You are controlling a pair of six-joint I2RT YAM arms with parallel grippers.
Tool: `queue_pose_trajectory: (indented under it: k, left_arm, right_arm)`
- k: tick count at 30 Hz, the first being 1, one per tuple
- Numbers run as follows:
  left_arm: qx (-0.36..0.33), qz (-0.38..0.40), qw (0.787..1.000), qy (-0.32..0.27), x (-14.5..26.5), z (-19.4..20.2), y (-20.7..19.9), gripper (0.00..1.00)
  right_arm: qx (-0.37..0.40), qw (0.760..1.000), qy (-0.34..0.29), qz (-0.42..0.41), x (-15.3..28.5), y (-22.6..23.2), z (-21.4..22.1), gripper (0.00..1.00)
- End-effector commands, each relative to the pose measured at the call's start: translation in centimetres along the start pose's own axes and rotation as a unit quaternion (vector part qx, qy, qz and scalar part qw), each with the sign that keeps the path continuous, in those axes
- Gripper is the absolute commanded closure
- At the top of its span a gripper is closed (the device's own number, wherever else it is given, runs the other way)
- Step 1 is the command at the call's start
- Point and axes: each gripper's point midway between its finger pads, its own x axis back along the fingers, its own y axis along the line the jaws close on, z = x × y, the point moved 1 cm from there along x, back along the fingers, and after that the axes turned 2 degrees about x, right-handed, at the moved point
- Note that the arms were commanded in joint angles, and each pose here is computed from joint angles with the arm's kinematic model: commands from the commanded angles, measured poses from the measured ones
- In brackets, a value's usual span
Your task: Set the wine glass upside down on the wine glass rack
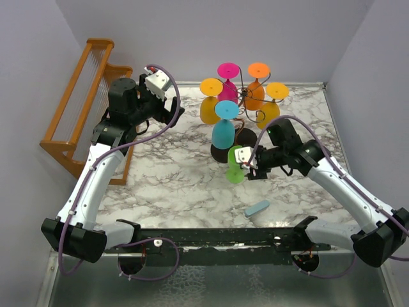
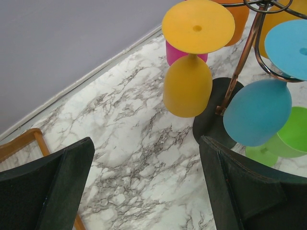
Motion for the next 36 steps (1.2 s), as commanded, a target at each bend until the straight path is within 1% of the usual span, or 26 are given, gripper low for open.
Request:
queue_pose_trajectory:
  k: [1,10,16,21,24,26,30,33,36]
  left_arm:
    - [-0.013,-0.011,1.0,-0.016,0.3,-0.8,0.4,0.07]
    - [-0.012,-0.01,1.0,-0.015,0.2,-0.7,0.5,0.07]
    - [-0.013,-0.008,1.0,-0.014,0.3,-0.6,0.4,0.07]
    - [-0.013,-0.008,1.0,-0.015,0.3,-0.7,0.4,0.07]
    - [-0.014,-0.009,1.0,-0.016,0.3,-0.7,0.4,0.07]
    - [-0.014,-0.009,1.0,-0.016,0.3,-0.6,0.4,0.07]
    - [-0.015,-0.008,1.0,-0.015,0.3,-0.6,0.4,0.07]
    - [-0.015,-0.008,1.0,-0.014,0.3,-0.6,0.4,0.07]
    - [-0.016,-0.009,1.0,-0.015,0.3,-0.6,0.4,0.07]
  right_arm:
    - [-0.004,1.0,-0.006,-0.012,-0.7,0.1,0.2,0.43]
    - [-0.014,1.0,0.002,-0.028,-1.9,0.1,0.9,0.45]
    - [-0.019,0.999,0.012,-0.031,-2.8,0.0,1.6,0.51]
    - [-0.025,0.999,0.02,-0.032,-3.3,0.0,2.2,0.52]
    - [-0.028,0.999,0.022,-0.037,-3.6,0.2,2.4,0.55]
    - [-0.03,0.998,0.023,-0.041,-3.8,0.3,2.4,0.58]
    - [-0.034,0.998,0.024,-0.049,-3.9,0.5,2.5,0.73]
    - [-0.04,0.997,0.022,-0.063,-3.9,1.0,2.4,0.81]
    - [-0.044,0.996,0.001,-0.08,-3.8,1.4,1.5,0.91]
